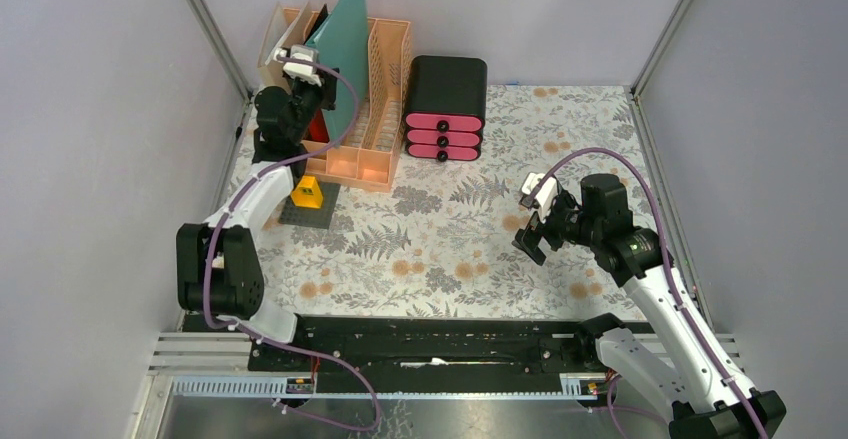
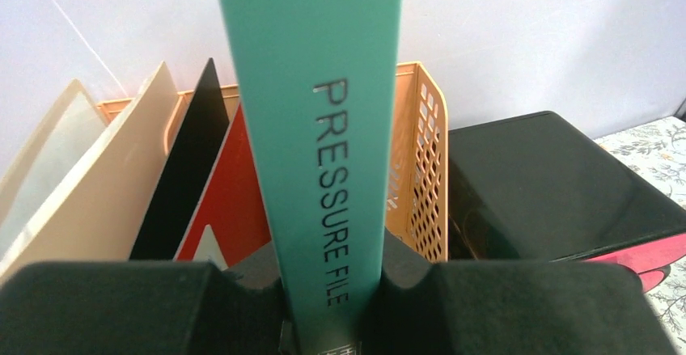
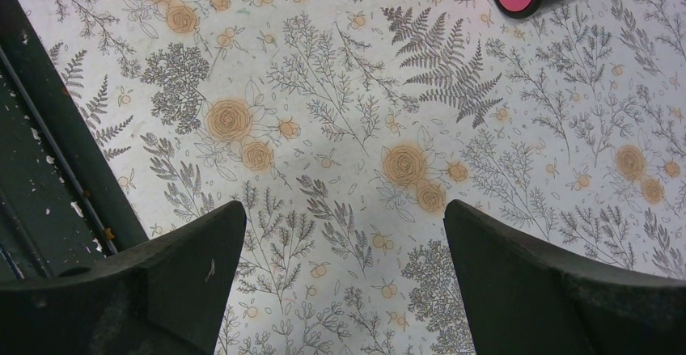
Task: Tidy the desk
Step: Place the folder in the storage box.
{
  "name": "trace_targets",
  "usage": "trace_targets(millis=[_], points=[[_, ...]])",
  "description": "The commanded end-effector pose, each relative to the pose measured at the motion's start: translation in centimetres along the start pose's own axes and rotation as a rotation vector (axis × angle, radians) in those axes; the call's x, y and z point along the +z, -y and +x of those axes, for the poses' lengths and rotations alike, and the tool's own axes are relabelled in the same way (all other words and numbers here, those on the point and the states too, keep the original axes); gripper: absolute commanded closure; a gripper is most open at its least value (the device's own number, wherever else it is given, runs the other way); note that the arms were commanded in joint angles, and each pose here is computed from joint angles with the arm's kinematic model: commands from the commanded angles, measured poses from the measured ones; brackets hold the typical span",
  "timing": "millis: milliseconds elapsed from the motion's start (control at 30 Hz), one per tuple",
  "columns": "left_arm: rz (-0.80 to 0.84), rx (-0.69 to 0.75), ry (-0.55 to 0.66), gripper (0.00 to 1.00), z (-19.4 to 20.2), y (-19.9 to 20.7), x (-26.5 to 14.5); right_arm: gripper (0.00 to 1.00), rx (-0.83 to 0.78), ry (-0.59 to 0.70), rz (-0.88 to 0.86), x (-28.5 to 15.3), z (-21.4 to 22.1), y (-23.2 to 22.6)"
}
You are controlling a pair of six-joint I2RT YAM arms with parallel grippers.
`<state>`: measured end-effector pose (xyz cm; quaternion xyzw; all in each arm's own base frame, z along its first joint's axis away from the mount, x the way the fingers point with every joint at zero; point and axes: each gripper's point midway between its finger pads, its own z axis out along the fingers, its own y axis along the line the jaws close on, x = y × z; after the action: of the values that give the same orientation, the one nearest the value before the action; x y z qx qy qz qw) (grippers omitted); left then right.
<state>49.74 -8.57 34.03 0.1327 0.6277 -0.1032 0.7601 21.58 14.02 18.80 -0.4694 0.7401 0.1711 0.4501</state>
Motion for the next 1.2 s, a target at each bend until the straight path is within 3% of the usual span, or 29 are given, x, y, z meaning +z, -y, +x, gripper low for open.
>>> trace_targets(millis=[0,300,1067,1167], points=[[0.048,0.04,0.213,1.0,-5.9,0.2,1.1,0.0,-0.011,-0.001,0.029,0.1,0.0,0.8],[0.058,-0.046,0.203,1.0,-3.1,-1.0,2.5,0.0,-0.013,-0.005,0.028,0.2,0.1,0.7],[0.072,-0.034,0.184,1.0,1.8,-2.4,2.9,0.0,-0.01,-0.023,0.021,0.4,0.6,0.7],[0.095,-0.157,0.173,0.99,2.4,-1.7,3.0,0.0,-0.011,-0.022,0.022,0.4,0.5,0.8]])
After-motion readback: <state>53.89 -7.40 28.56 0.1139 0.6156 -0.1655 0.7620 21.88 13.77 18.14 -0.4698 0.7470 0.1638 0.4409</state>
